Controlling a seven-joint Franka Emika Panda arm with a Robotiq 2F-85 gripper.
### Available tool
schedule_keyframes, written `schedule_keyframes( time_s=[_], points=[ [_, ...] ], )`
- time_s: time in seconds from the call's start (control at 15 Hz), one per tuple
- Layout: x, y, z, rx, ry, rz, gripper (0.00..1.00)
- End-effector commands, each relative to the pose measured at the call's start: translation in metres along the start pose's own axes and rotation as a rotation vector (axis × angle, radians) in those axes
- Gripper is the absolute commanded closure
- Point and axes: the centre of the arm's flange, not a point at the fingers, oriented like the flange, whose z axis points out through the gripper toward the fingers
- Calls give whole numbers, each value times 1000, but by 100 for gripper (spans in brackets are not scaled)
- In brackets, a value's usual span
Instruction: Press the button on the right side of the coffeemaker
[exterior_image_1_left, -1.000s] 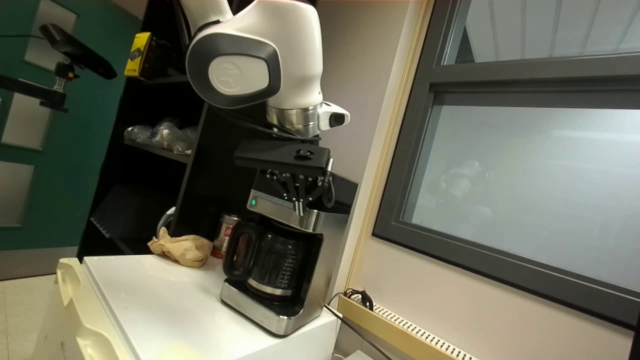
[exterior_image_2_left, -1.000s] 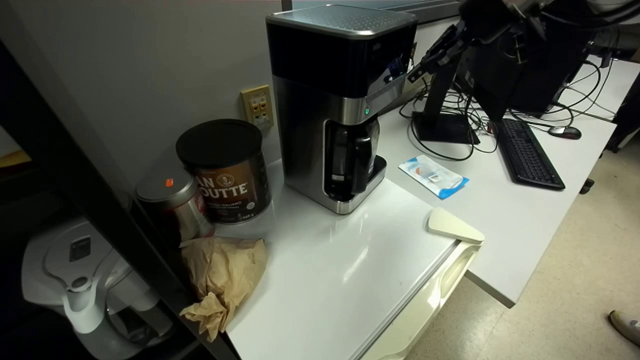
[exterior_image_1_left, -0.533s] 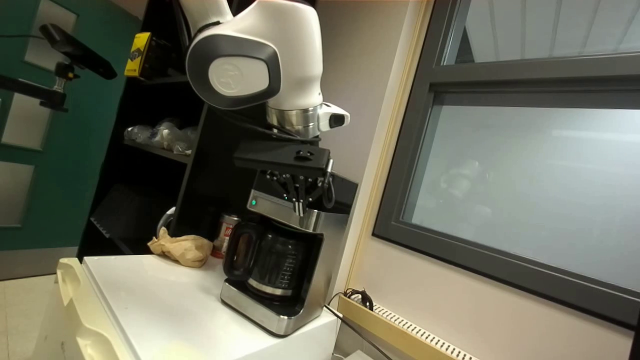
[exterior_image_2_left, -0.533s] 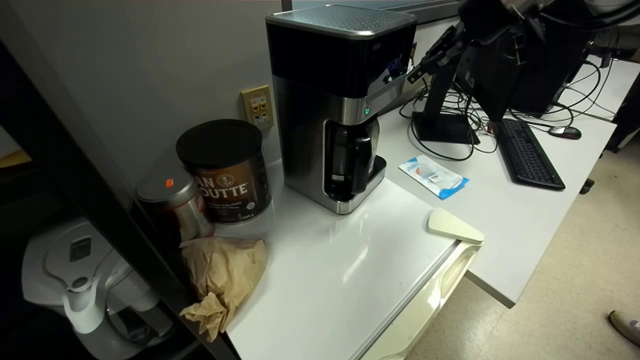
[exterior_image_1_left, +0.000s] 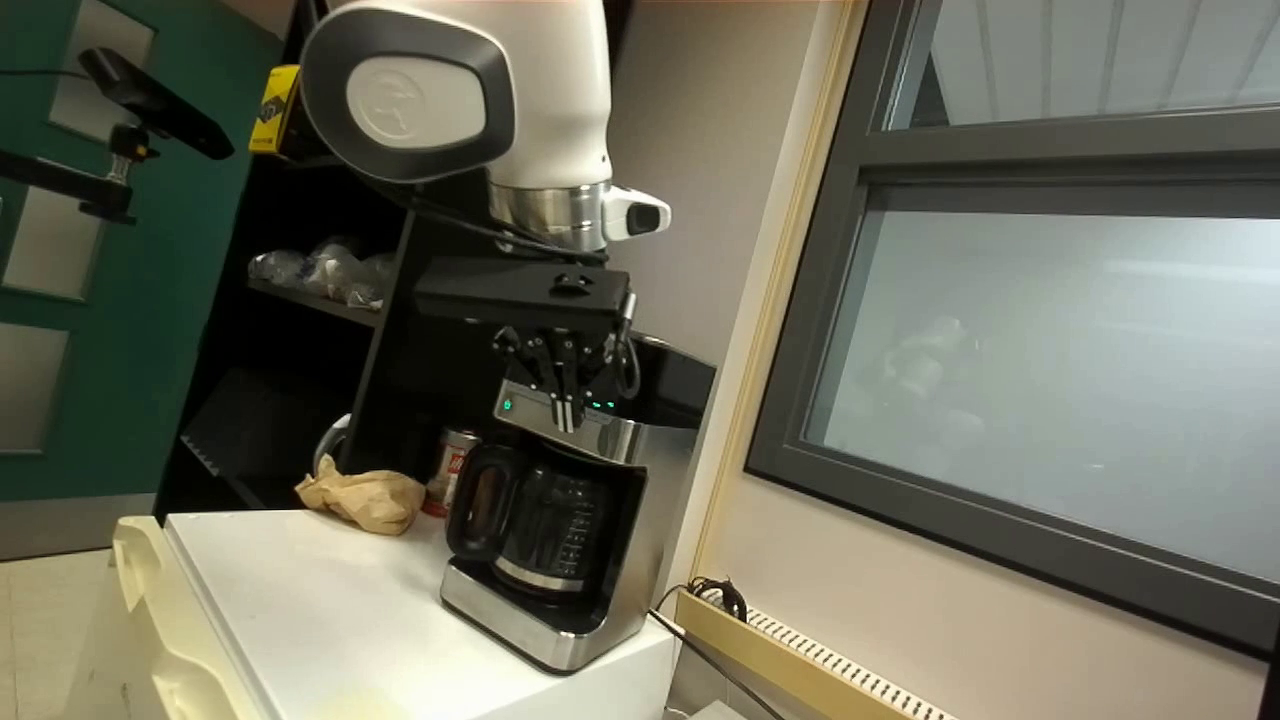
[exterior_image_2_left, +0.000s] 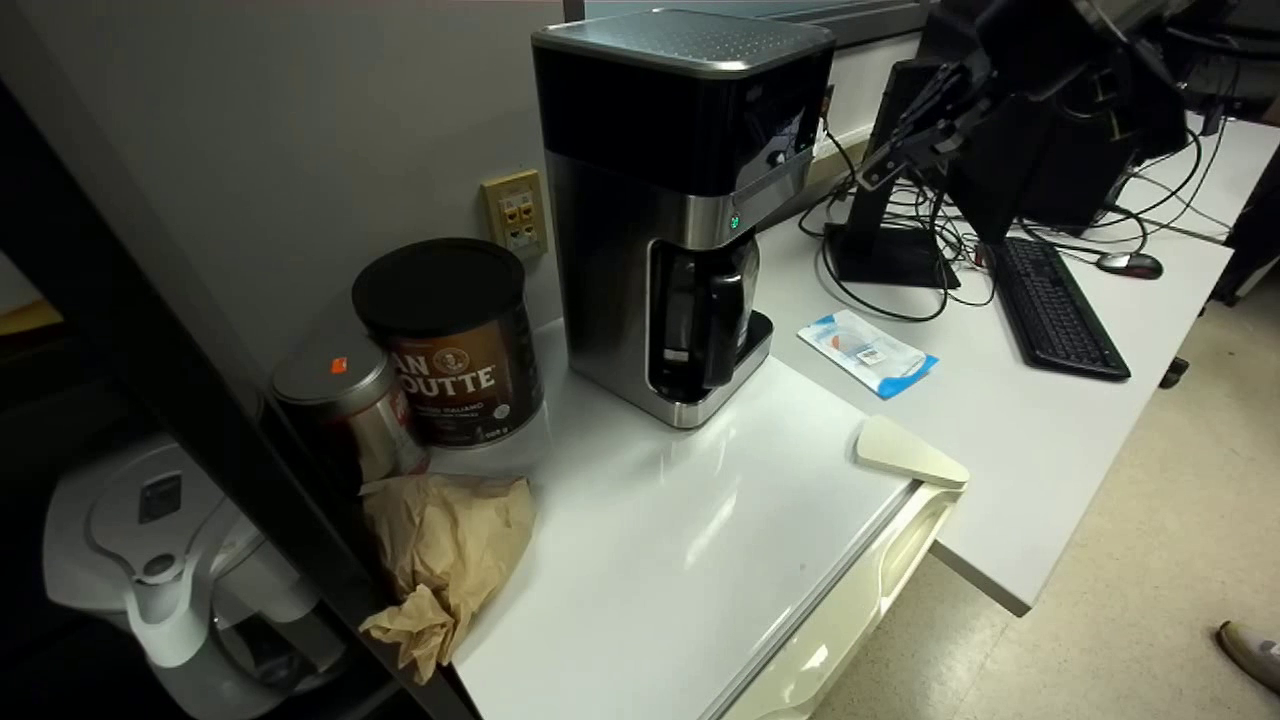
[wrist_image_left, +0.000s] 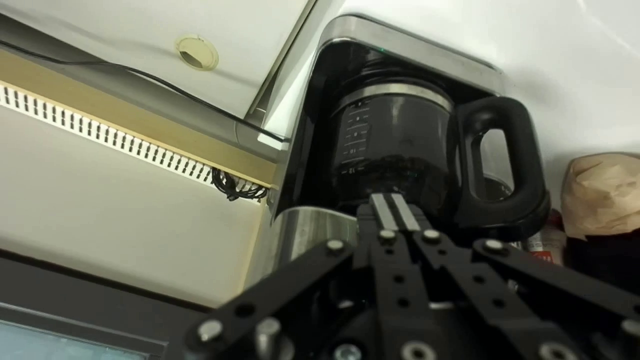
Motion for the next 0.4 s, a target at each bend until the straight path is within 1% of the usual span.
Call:
schedule_keyframes(
  time_s=[0.0,0.33],
  points=[
    [-32,-29,-49,-23,-8,-83,100],
    [-53,-51,-74,-48,-22,-165,100]
  ],
)
